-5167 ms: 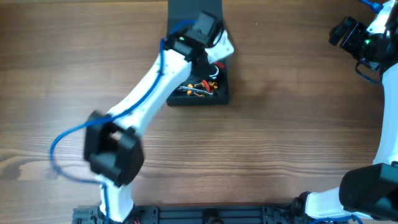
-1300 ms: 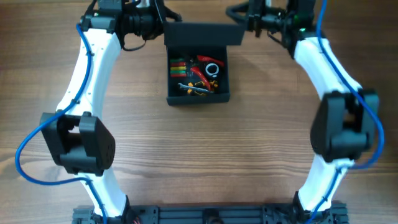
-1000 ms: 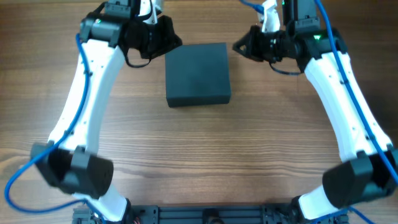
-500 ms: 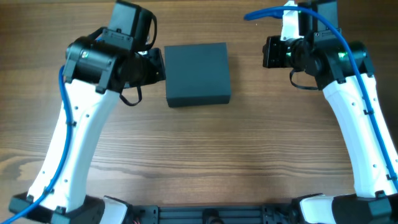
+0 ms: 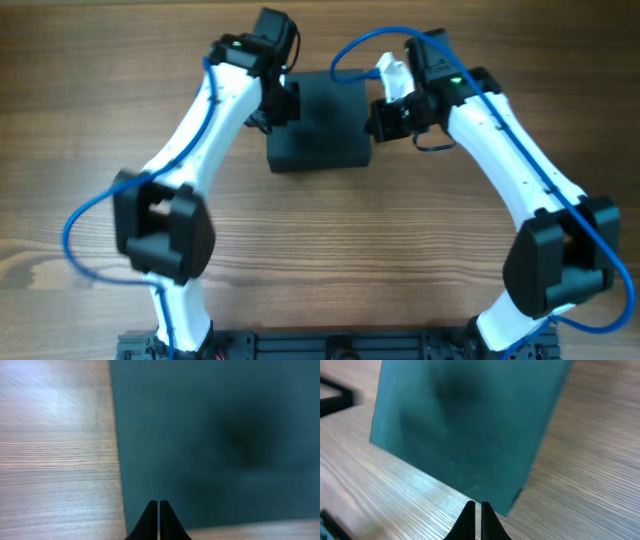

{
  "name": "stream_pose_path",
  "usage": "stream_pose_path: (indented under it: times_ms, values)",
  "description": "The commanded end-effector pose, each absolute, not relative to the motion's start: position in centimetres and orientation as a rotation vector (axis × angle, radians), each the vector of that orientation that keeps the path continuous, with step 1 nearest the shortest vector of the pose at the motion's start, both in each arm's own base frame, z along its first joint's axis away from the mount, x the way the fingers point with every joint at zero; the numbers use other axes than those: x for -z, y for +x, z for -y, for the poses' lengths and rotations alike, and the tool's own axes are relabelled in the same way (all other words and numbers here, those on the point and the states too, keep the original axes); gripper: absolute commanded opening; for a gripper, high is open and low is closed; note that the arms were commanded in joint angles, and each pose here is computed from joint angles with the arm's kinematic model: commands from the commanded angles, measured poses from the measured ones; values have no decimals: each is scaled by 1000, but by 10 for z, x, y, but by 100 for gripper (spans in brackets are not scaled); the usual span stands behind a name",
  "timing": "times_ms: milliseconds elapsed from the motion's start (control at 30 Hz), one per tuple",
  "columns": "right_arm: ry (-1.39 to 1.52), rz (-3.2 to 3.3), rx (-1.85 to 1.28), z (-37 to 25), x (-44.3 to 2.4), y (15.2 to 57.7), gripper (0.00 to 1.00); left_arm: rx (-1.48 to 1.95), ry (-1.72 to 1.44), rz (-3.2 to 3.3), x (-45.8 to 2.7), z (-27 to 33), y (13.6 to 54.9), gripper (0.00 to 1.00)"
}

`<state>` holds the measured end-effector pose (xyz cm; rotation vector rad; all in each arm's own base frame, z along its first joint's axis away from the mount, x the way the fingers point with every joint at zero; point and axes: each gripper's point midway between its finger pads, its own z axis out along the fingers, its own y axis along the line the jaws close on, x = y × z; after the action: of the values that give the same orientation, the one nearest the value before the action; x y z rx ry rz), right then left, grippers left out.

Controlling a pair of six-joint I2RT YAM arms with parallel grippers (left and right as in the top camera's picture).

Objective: Pack container

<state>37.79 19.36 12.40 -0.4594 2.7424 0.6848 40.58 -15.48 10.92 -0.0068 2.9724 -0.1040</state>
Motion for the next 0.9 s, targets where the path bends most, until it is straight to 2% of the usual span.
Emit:
stream_pose_path:
  times_ms: [0,133,300,433,533,633,667,767,867]
  values:
    - [-512,-2764,-706,-201,-109,376,5,111,51,-3062,-75,162,400,4]
    - [-505,-2810,-700,-201,-89,377,5,96,51,-3103,-57,162,398,4]
    - [-498,-2863,-705,-201,-68,376,5,104,41,-3086,-59,161,403,4]
    - [-507,-2819,-713,-203,-81,380,5,109,31,-3076,-69,157,401,4]
    - [-544,-2710,-698,-204,-117,390,4,151,30,-2974,-107,158,409,7]
    - [-493,-2568,-491,-177,-175,407,5,152,16,-2831,-164,148,410,19]
    - [-448,-2509,-372,-159,-198,413,4,128,4,-2774,-186,141,408,34]
    - [-322,-2339,-126,-108,-263,418,5,11,-75,-2622,-245,102,397,67]
    - [-251,-2231,-63,-71,-307,409,5,-35,-184,-2541,-280,62,383,78]
